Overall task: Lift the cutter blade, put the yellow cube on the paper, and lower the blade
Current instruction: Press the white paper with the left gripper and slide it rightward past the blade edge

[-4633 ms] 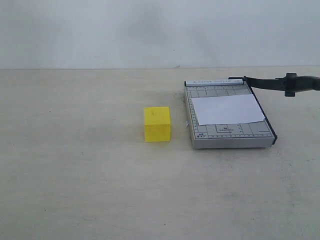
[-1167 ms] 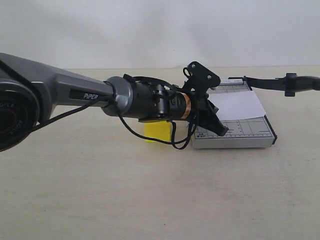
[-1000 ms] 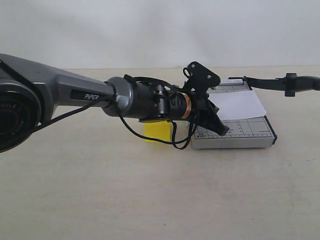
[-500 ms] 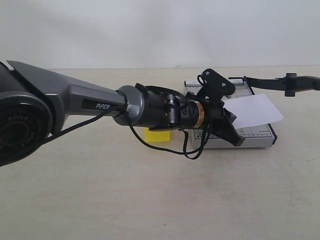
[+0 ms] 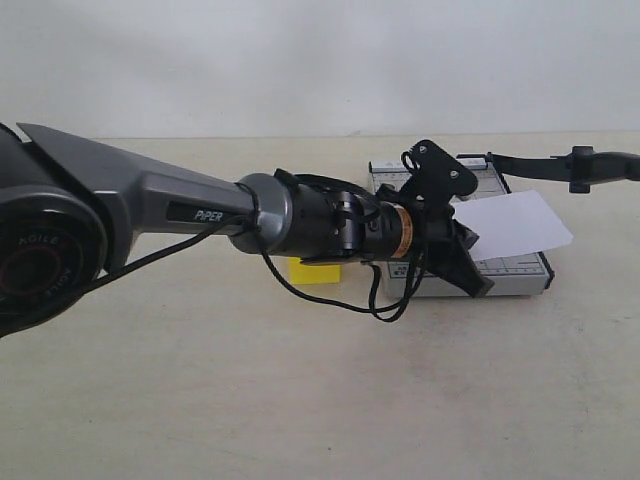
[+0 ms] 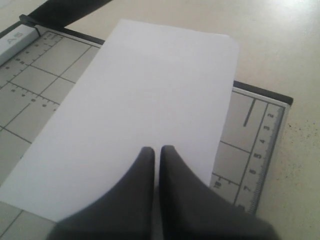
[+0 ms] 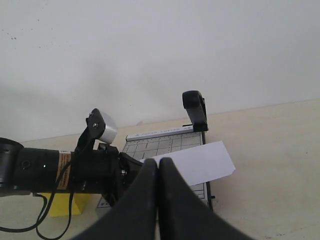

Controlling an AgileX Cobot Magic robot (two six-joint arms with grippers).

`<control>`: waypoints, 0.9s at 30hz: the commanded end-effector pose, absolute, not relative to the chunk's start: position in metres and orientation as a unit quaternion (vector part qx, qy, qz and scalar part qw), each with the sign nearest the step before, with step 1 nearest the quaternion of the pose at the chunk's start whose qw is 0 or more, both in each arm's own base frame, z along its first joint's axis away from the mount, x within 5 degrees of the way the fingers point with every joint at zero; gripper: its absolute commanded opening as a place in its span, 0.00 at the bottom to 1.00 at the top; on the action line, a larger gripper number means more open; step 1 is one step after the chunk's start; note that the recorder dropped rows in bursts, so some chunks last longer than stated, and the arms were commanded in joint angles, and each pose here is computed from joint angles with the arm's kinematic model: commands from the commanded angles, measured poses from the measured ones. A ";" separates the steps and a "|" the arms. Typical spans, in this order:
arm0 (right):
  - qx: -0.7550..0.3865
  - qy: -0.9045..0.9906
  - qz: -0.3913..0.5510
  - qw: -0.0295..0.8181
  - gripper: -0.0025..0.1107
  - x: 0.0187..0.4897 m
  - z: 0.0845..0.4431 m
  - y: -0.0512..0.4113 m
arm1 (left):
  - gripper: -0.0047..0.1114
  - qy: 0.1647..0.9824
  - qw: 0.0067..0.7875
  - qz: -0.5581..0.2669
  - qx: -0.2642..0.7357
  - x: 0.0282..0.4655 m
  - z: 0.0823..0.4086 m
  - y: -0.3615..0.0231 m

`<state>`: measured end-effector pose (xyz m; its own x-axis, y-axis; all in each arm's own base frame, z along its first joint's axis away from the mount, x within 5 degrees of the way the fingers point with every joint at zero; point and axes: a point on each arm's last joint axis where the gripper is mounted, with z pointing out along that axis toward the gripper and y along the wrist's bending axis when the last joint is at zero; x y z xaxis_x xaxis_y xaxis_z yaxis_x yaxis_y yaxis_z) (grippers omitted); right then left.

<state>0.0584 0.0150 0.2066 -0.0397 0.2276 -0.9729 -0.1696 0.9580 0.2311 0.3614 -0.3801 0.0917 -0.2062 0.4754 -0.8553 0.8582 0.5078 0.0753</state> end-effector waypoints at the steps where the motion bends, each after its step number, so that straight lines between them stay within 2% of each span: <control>1: 0.021 0.703 0.142 0.697 0.02 0.058 0.207 0.015 | 0.08 0.752 0.435 -0.199 0.453 0.359 0.083 -0.381; 6: 0.021 0.703 0.142 0.697 0.02 0.058 0.207 0.015 | 0.09 0.750 0.440 -0.200 0.452 0.360 0.090 -0.381; 8: 0.021 0.703 0.142 0.697 0.02 0.058 0.207 0.015 | 0.14 0.749 0.441 -0.202 0.451 0.360 0.092 -0.381; 15: 0.021 0.703 0.142 0.697 0.02 0.058 0.207 0.015 | 0.55 0.748 0.451 -0.219 0.434 0.360 0.103 -0.383; 17: 0.021 0.703 0.142 0.697 0.02 0.058 0.207 0.015 | 0.61 0.747 0.459 -0.225 0.426 0.360 0.113 -0.383; 22: 0.021 0.703 0.142 0.697 0.02 0.058 0.207 0.015 | 0.60 0.736 0.480 -0.227 0.419 0.361 0.142 -0.382; 27: 0.021 0.703 0.142 0.697 0.02 0.058 0.207 0.015 | 0.57 0.755 0.482 -0.183 0.406 0.364 0.159 -0.374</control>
